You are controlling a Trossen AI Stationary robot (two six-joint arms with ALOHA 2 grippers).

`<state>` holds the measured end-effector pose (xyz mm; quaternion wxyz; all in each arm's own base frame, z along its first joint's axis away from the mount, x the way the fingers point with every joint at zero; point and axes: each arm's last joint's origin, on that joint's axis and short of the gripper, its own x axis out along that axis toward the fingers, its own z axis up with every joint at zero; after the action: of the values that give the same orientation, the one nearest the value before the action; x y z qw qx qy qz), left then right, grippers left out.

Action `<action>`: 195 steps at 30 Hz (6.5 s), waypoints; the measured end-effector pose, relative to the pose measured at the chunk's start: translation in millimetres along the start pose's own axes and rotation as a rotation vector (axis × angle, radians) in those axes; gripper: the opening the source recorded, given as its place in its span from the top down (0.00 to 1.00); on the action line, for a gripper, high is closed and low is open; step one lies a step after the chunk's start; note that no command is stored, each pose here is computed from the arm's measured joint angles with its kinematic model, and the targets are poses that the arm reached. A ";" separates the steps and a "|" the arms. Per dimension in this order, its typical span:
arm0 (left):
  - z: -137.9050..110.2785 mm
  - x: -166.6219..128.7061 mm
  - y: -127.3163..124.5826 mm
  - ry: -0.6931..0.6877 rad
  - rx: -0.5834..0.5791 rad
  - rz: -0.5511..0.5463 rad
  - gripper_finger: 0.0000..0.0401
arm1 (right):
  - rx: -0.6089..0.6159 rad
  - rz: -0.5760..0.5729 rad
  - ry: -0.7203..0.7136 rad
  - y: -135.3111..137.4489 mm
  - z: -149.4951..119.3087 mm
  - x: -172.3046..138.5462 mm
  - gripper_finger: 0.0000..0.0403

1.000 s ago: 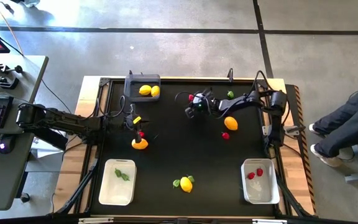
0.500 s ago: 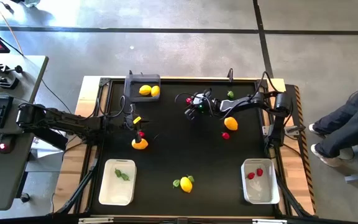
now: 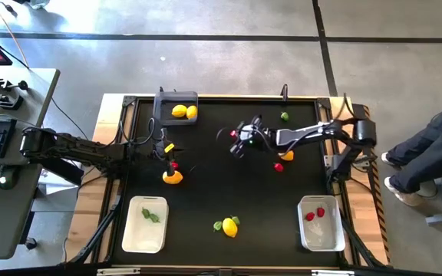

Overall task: Sort produce into baskets
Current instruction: Put the red chili pepper into the gray bin, then put the yellow lemon into the black bin

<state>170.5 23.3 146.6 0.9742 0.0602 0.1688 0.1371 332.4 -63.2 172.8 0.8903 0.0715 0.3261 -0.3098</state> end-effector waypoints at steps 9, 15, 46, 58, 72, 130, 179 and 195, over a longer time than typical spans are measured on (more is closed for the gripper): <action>0.0 0.0 0.0 0.000 0.000 0.000 1.00 | 0.002 0.095 0.105 14.9 -3.5 -84.7 1.00; 0.2 0.0 0.0 -0.001 -0.001 0.000 1.00 | 0.040 0.196 0.237 14.1 -18.8 -145.1 1.00; 0.8 0.0 0.1 -0.007 -0.002 0.001 1.00 | 0.361 0.072 0.998 1.7 -102.2 -271.5 1.00; 1.0 0.1 0.1 -0.009 -0.002 0.001 1.00 | 0.268 0.016 1.054 22.0 -130.2 -260.1 1.00; 0.9 0.0 0.2 -0.009 -0.002 0.001 1.00 | 0.164 -0.086 1.059 32.1 -142.0 -250.2 0.97; -0.4 0.0 0.0 0.005 0.001 -0.001 1.00 | -0.215 0.154 0.053 -51.3 11.4 -126.1 1.00; -0.6 0.0 -0.3 0.006 0.001 -0.011 1.00 | -0.136 0.149 -0.351 -77.0 -44.0 -91.8 1.00; -1.9 0.0 -1.2 0.018 0.009 -0.037 1.00 | -0.007 0.191 -0.284 -75.1 -91.8 -83.7 1.00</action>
<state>170.2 22.3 144.6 0.9747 0.0604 0.1793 0.1188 188.4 -50.6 159.3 0.9530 0.0546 0.1899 -0.2296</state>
